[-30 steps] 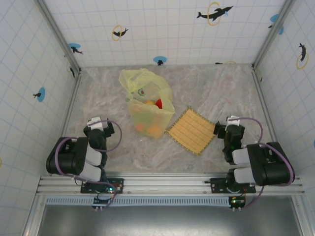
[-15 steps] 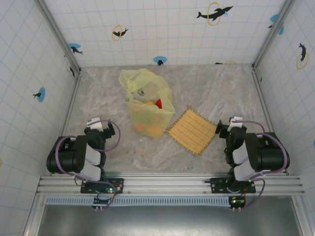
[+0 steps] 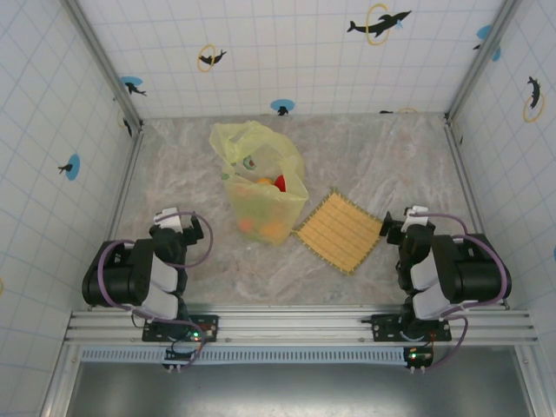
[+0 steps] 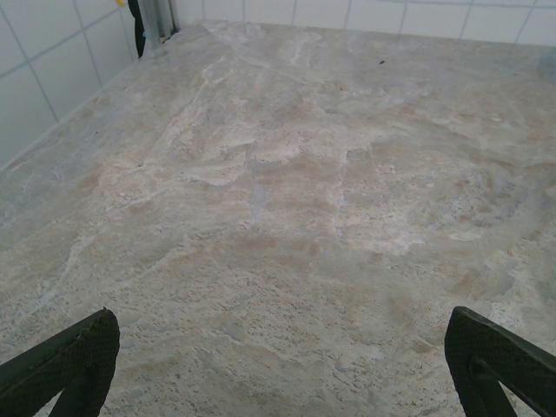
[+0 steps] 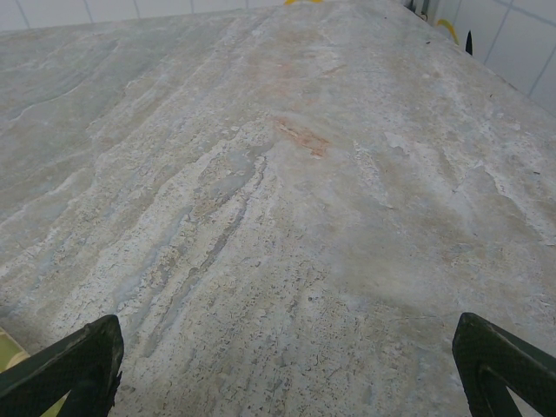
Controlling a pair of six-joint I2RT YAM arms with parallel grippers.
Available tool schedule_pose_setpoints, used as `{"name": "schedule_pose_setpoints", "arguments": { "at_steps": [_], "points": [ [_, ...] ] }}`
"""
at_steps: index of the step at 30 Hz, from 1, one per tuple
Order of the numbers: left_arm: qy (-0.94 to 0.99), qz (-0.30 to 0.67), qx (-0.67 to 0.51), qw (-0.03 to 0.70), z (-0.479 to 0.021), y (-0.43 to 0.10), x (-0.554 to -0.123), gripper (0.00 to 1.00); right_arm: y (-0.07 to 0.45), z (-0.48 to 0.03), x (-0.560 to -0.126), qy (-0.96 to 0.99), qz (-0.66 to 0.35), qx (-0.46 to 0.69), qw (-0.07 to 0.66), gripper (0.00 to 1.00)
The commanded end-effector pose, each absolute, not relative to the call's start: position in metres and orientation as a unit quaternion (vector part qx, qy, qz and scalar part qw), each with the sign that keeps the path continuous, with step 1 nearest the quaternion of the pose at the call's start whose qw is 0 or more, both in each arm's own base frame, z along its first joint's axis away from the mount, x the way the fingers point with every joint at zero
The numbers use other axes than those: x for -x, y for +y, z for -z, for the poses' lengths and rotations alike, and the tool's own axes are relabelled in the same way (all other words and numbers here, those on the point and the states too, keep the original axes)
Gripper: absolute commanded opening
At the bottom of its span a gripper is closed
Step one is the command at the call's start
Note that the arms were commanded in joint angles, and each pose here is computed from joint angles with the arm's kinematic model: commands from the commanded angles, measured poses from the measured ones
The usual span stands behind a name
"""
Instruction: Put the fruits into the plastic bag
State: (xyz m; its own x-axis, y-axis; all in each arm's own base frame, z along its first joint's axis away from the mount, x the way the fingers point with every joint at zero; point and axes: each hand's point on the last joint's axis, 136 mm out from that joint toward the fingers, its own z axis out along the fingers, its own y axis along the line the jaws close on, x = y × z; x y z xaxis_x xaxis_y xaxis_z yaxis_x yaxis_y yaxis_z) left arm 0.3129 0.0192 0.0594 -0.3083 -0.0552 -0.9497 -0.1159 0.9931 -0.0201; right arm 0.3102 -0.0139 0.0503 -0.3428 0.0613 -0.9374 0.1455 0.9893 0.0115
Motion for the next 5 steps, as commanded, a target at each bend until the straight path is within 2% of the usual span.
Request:
{"name": "schedule_pose_setpoints", "arguments": {
  "at_steps": [1, 5],
  "points": [
    [0.809, -0.019, 0.057, 0.585, -0.0586, 0.0192, -0.3123, 0.98, -0.0135, -0.0548, -0.3072, 0.811, 0.034, -0.065, 0.58, 0.99],
    [0.808, -0.018, 0.058, 0.586, -0.0588, 0.019, -0.3116, 0.98, -0.0141, -0.0546, -0.3071, 0.812, 0.034, -0.065, 0.58, 0.99]
  ]
}}
